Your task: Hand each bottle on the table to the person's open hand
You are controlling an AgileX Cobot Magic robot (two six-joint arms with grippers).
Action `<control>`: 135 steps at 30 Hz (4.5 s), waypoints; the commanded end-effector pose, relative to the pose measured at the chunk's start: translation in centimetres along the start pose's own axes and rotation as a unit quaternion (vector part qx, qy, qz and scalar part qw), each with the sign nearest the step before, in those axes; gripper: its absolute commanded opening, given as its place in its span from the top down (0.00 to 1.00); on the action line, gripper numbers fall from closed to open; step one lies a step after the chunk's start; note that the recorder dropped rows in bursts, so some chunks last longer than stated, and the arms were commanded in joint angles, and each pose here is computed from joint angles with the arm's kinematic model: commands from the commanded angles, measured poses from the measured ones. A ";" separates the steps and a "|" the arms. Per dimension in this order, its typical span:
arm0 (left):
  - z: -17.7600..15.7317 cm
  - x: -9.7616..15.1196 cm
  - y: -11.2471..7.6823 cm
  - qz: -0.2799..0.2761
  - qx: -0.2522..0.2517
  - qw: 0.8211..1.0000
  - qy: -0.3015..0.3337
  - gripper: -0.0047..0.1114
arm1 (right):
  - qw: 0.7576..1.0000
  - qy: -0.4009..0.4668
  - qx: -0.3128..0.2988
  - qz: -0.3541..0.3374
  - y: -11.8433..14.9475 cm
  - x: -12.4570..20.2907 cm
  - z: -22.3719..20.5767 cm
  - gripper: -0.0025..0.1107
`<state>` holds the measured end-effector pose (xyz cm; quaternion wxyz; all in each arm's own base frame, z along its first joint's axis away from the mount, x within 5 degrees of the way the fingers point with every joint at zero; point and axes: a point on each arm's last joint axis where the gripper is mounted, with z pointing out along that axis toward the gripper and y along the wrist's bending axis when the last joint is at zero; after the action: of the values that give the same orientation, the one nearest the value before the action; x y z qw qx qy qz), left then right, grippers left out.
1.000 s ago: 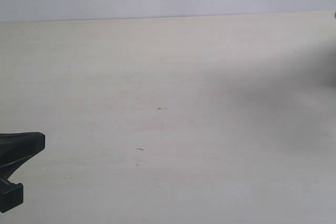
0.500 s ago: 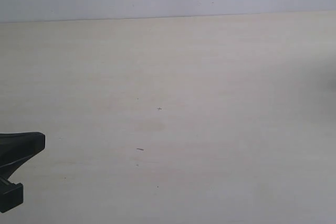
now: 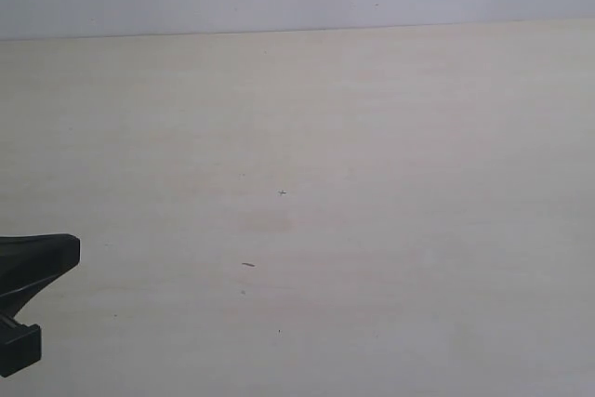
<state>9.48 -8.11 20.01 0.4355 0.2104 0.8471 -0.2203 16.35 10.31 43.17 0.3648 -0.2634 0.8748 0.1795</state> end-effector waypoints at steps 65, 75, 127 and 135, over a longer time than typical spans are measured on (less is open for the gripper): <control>0.0 0.0 0.0 -0.002 0.001 1.000 -0.007 0.96 | 0.914 -0.310 0.254 0.056 -4.1 27.0 5.2 0.98; 0.0 0.0 0.0 -0.002 0.001 1.000 -0.007 0.96 | 0.927 -0.277 0.242 0.074 -4.0 27.5 5.7 0.98; -2.2 -1.1 4.9 -0.105 -0.179 0.974 -0.092 0.96 | 0.927 -0.277 0.242 0.074 -4.0 27.5 5.7 0.98; -4.8 -0.8 5.1 -0.121 -0.224 0.957 -0.137 0.96 | 0.927 -0.277 0.242 0.074 -4.0 27.5 5.7 0.98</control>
<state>10.31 -1.80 22.02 0.5473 -0.0203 0.8293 -0.1107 5.40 0.97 18.82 0.6289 -0.0459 0.7741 0.0561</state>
